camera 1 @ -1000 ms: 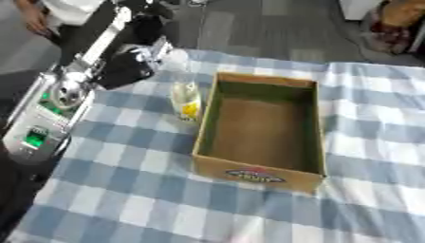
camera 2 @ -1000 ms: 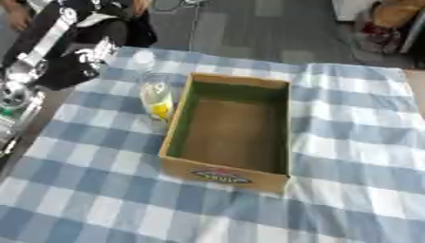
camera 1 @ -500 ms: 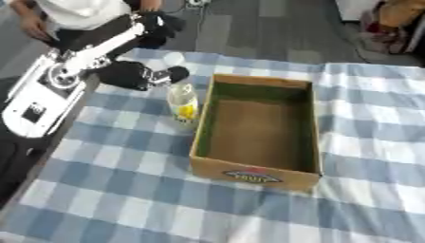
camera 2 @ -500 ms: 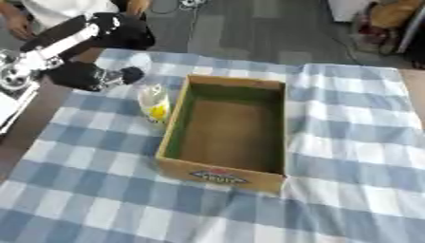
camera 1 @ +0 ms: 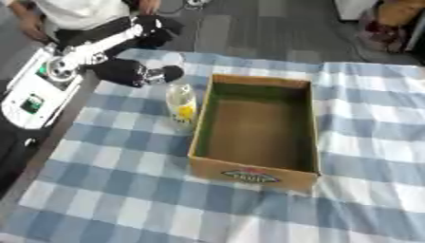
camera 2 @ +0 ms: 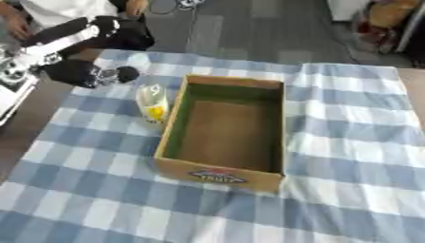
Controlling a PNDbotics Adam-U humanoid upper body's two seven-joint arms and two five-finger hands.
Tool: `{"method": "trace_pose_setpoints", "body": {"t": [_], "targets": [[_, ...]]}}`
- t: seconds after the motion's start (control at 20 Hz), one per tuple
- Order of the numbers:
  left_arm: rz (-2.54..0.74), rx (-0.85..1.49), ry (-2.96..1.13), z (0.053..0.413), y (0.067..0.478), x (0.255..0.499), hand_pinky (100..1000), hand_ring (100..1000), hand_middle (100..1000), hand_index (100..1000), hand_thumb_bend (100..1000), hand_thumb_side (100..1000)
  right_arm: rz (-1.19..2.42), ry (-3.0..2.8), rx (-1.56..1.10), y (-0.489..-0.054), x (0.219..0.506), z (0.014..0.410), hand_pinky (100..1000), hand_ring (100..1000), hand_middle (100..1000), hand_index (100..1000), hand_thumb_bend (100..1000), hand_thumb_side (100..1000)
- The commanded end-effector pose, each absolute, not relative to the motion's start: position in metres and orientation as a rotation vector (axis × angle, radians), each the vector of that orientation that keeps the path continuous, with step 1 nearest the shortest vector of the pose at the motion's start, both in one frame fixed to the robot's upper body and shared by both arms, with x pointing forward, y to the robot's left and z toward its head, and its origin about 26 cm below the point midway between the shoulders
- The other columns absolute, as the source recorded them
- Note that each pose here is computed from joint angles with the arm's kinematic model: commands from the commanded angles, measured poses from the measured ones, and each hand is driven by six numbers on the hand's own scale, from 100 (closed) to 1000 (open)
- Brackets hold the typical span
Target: Pick up objects on the table and place them in the box.
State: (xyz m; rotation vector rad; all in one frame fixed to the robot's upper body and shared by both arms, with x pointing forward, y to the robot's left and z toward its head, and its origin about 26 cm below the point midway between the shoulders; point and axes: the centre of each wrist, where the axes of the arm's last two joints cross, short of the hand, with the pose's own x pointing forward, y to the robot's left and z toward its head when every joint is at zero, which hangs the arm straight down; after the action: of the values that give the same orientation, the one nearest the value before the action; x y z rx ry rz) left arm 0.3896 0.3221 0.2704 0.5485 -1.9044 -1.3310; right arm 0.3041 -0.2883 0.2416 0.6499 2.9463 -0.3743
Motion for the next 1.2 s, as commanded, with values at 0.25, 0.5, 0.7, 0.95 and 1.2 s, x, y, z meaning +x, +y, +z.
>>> {"method": "trace_pose_setpoints", "body": {"t": [0.25,0.5,0.7,0.95,1.2], "targets": [[-1.285,0.516,-1.913,0.283,0.334,0.395,868,817,874,985,927,675,-0.336,2.887,0.569,-0.289,0.301,0.250,156,299,246,373,100,918],[-1.268,0.469,-1.896,0.282,0.340,0.402,861,814,869,984,915,667,-0.338,2.889,0.563,-0.289,0.301,0.250,155,298,245,373,100,918],[-1.272,0.453,-1.869,0.281,0.343,0.409,858,812,866,979,906,672,-0.339,2.890,0.558,-0.288,0.301,0.250,155,298,245,372,100,917],[-1.312,0.461,-1.822,0.280,0.346,0.417,856,805,867,978,894,674,-0.334,2.890,0.549,-0.288,0.301,0.250,155,298,245,372,100,916],[-1.343,0.469,-1.786,0.280,0.346,0.424,860,819,874,979,902,682,-0.335,2.892,0.542,-0.287,0.301,0.250,155,298,245,372,100,916]]}}
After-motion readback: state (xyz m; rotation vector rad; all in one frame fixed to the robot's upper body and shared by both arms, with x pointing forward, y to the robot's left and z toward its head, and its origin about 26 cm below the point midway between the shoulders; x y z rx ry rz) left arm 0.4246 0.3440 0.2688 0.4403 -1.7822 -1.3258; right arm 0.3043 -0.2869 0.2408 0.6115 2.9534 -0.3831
